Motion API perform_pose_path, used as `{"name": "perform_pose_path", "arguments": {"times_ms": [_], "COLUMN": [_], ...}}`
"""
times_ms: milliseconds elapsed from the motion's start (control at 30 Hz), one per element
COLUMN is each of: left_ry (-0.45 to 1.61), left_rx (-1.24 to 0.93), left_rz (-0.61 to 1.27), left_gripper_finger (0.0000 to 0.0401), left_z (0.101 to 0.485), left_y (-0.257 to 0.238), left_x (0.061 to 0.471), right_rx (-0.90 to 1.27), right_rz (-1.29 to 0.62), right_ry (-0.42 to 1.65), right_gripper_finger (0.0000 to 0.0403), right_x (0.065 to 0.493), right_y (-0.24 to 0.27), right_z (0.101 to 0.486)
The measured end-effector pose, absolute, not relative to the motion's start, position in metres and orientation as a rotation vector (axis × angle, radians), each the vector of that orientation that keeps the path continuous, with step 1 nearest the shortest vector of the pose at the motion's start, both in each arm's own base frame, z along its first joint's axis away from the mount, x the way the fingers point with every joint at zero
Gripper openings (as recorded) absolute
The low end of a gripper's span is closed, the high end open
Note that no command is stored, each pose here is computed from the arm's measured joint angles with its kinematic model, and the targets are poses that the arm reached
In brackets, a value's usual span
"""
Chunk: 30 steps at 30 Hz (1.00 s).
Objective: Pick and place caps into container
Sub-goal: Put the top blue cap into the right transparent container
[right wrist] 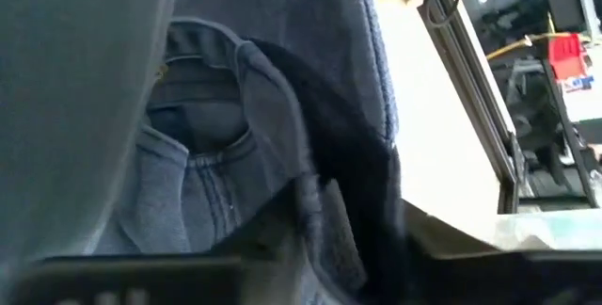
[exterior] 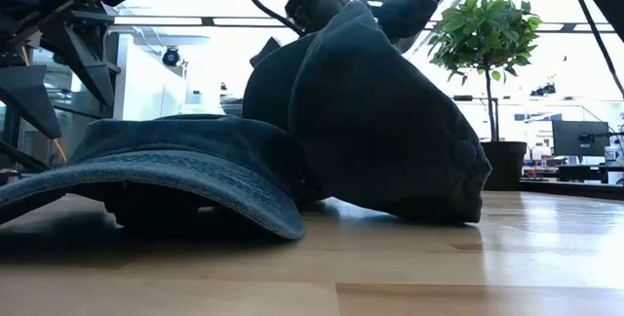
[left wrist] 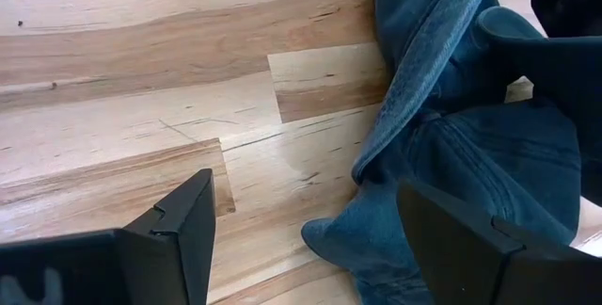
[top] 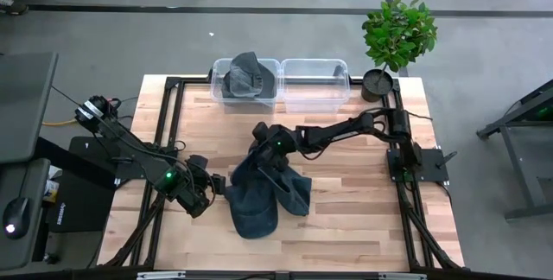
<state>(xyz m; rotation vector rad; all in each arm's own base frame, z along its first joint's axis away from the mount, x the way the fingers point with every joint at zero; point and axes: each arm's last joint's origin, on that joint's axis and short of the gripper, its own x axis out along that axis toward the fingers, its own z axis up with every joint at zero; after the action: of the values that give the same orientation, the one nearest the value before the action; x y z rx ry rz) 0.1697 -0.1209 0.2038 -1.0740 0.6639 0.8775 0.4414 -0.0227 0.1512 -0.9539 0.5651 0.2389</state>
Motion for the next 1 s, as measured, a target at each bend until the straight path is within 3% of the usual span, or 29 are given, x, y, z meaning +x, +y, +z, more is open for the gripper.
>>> {"name": "perform_pose_path", "arguments": {"times_ms": [167,433,1000], "left_ry": [0.664,0.643,0.612], "left_rx": [-1.074,-1.063,-1.075], "left_rz": [0.878,0.876,0.859], "left_gripper_finger": [0.0262,0.0262,0.0262], "left_z": [0.204,0.204,0.205], "left_y": [-0.121,-0.121,-0.122], "left_x": [0.17,0.17,0.172], "right_rx": [-0.964,-0.903,-0.689], "right_rz": [0.163,-0.012,-0.156], "right_ry": [0.602,0.652,0.861], "right_gripper_finger": [0.0013,0.0006,0.0003], "right_x": [0.441,0.435,0.438], "right_y": [-0.012,-0.009,-0.02], "right_z": [0.155,0.188,0.275]}}
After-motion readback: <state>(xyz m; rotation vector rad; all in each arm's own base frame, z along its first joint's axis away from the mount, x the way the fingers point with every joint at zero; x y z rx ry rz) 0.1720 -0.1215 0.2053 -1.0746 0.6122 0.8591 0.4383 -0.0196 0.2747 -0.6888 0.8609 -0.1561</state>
